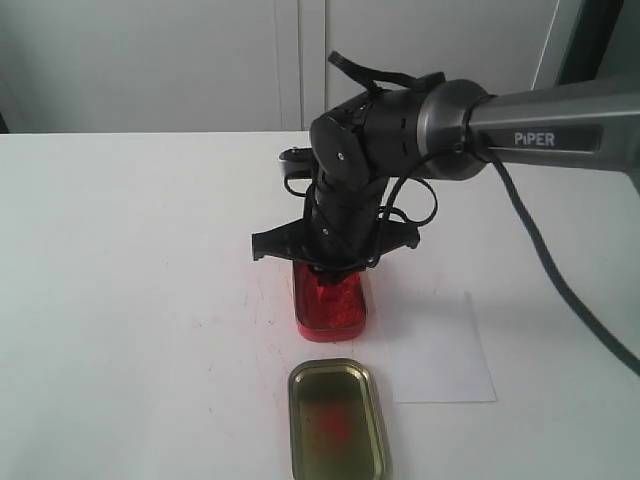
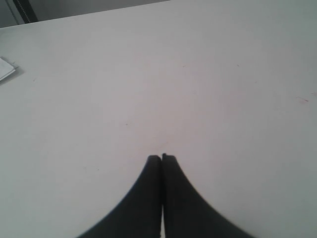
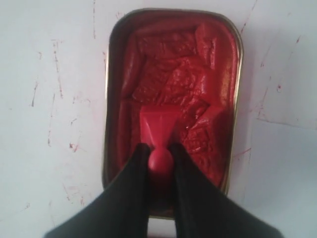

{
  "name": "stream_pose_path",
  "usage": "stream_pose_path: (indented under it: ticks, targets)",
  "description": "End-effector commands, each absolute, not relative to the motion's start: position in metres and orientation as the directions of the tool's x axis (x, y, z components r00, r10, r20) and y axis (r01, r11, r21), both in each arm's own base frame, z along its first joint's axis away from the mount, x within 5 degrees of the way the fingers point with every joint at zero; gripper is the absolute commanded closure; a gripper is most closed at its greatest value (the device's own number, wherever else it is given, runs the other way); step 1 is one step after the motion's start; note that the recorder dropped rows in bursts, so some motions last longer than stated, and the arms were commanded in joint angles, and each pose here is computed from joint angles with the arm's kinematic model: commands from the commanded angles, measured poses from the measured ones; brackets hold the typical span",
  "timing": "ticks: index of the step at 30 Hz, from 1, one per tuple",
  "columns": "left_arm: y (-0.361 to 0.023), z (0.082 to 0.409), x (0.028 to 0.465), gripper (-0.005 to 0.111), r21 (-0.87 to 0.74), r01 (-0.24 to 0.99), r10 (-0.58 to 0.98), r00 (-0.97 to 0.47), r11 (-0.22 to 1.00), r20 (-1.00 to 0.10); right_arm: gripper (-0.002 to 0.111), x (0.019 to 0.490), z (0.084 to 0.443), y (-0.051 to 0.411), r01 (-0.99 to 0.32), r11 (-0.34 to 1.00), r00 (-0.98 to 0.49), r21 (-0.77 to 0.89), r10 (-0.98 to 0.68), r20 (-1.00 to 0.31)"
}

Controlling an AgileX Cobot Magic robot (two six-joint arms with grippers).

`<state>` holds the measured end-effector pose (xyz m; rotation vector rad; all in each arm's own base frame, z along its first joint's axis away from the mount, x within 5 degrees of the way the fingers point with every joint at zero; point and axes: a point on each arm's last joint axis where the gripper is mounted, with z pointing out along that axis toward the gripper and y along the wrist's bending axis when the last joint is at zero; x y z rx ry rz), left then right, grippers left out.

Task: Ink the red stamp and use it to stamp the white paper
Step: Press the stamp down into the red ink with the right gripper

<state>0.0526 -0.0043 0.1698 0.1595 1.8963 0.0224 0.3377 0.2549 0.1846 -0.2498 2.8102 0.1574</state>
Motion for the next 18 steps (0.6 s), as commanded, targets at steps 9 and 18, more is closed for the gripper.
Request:
stream_pose_path:
  ticks: [9, 18]
  targets:
    - [-0.004, 0.169, 0.052, 0.107, 0.096, 0.097, 0.122, -0.317, 0.991, -0.941, 0.108, 0.350, 0.184, 0.261, -0.219, 0.975, -0.944, 0.032, -0.203, -0.261]
    - [-0.004, 0.169, 0.052, 0.107, 0.096, 0.097, 0.122, -0.317, 0.991, -0.941, 0.108, 0.352, 0.164, 0.262, -0.239, 0.971, -0.947, 0.008, -0.231, -0.222]
